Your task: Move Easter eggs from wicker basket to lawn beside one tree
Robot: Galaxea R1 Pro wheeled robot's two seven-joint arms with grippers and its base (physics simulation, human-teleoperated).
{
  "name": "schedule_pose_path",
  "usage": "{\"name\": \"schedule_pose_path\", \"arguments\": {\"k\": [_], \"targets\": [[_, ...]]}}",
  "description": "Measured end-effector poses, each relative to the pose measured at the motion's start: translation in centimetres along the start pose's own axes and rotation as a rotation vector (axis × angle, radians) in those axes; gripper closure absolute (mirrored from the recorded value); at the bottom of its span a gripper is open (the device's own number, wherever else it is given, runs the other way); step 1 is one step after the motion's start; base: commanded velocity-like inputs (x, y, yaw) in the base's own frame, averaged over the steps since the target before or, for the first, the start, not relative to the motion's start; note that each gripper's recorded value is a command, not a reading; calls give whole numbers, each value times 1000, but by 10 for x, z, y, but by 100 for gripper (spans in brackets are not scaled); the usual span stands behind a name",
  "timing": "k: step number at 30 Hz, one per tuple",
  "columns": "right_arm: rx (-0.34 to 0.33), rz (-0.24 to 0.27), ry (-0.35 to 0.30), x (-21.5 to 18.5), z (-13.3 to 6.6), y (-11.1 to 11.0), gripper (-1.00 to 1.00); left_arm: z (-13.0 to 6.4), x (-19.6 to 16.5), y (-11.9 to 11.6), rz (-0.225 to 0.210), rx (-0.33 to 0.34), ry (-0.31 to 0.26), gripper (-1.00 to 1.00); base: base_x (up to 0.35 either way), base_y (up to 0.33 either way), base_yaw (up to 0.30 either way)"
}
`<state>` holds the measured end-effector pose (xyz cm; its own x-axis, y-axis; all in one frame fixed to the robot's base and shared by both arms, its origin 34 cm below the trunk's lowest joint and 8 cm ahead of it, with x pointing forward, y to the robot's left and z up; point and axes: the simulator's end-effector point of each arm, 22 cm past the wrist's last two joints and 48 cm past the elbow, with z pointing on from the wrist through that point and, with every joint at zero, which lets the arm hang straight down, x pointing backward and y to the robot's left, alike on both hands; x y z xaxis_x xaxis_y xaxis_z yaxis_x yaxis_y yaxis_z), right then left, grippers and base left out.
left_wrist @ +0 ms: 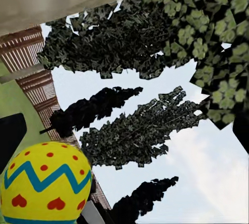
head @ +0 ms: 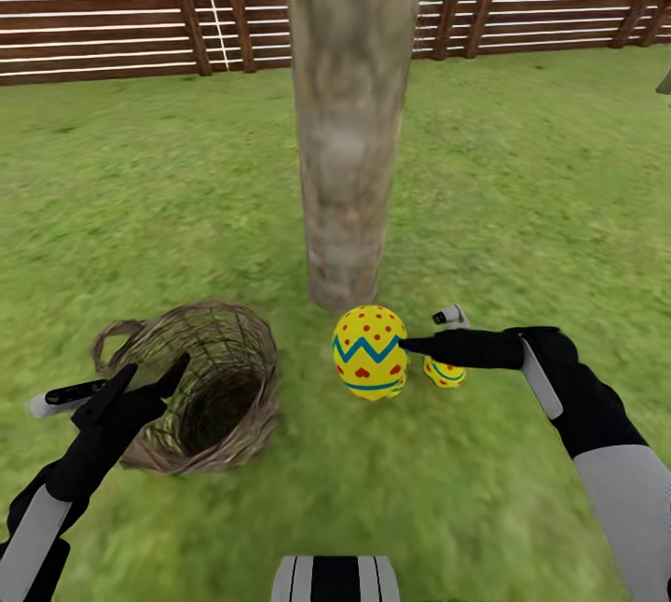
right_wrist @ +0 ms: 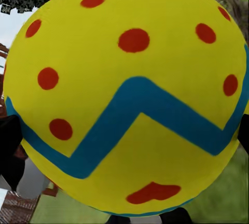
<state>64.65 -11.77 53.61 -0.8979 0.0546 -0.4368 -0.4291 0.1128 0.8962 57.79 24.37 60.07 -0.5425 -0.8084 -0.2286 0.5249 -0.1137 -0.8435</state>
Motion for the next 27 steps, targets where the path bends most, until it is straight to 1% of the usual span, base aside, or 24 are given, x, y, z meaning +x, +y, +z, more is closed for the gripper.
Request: {"name": "schedule_pose_path", "arguments": {"k": [3, 7, 12, 14, 18, 27], "targets": [[2, 12, -3, 1, -1, -3, 100, 1, 1, 0, -3, 4, -5, -100, 0, -315, -294], [2, 12, -3, 1, -1, -2, 100, 4, 5, 0, -12, 12, -15, -100, 0, -315, -294], [2, 11, -4, 0, -1, -2, 100, 4, 5, -1, -11, 15, -16, -100, 0, -290, -294], [4, 18, -8, 0, -2, -3, 100, 7, 10, -1, -22, 19, -5, -100, 0, -56, -294], [7, 15, -49, -10, -11, -3, 100, 10, 16, -1, -32, 24, 5, -100, 0, -7, -294], [7, 9, -55, -12, -13, 0, 100, 11, 16, -4, -29, 30, 7, -100, 0, 0, -291]]}}
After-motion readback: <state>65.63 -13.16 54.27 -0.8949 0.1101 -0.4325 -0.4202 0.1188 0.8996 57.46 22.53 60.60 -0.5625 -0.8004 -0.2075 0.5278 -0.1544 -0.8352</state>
